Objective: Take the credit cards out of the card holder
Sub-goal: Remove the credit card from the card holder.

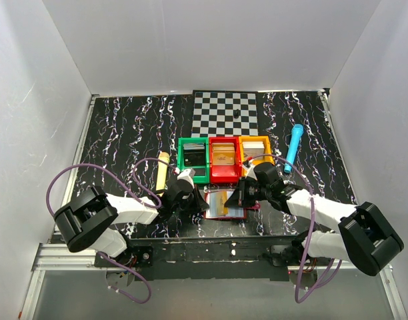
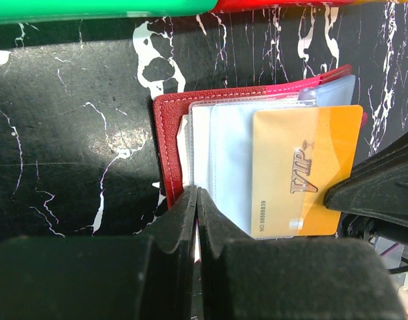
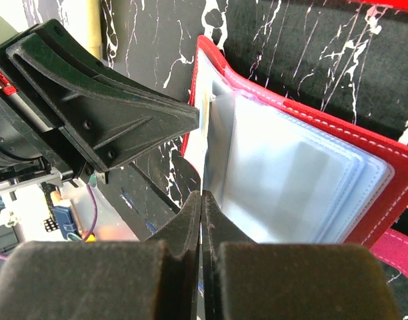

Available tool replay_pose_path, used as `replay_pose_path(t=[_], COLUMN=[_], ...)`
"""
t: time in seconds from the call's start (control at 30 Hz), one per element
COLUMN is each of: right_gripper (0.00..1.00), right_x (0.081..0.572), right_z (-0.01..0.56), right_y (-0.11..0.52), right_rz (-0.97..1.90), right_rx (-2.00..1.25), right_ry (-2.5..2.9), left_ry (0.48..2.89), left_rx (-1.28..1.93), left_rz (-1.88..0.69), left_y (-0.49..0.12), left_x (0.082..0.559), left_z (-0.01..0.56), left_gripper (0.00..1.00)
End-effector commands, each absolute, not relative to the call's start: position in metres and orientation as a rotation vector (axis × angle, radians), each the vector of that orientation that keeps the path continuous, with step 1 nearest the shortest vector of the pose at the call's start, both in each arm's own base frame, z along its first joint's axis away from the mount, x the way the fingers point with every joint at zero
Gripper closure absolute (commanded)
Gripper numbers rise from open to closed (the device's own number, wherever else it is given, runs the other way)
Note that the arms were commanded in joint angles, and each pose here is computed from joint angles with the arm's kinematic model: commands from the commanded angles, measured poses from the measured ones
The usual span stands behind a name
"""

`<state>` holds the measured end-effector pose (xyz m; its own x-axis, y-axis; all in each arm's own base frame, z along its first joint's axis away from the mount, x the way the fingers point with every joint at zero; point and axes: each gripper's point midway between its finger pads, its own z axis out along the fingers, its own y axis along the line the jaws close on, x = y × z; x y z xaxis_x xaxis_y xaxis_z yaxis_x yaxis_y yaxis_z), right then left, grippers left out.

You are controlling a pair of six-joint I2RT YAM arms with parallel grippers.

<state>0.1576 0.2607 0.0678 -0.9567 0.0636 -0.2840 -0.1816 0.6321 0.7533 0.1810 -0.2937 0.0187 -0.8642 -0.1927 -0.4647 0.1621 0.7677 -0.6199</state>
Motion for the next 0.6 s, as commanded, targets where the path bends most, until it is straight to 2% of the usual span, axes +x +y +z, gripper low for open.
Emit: replay_pose_path(t=[0.0,0.57], right_gripper=[0.99,0.99], right_x=[0.162,0.158], right_z=[0.081,0.087], right_y=[0.260,0.241], right_rz=[1.245,1.172], right_rx=[-0.125,-0.110], right_ry=[2.523,2.526], left_ry=[2.606,2.560], left_rx=[-0.010,-0.004], left_rz=[-0.695,-0.734], left_y=[-0.252,-0.258], left_x=[0.158,0.164], left_z=[-0.026,-0.009], left_gripper=[1.00,1.00])
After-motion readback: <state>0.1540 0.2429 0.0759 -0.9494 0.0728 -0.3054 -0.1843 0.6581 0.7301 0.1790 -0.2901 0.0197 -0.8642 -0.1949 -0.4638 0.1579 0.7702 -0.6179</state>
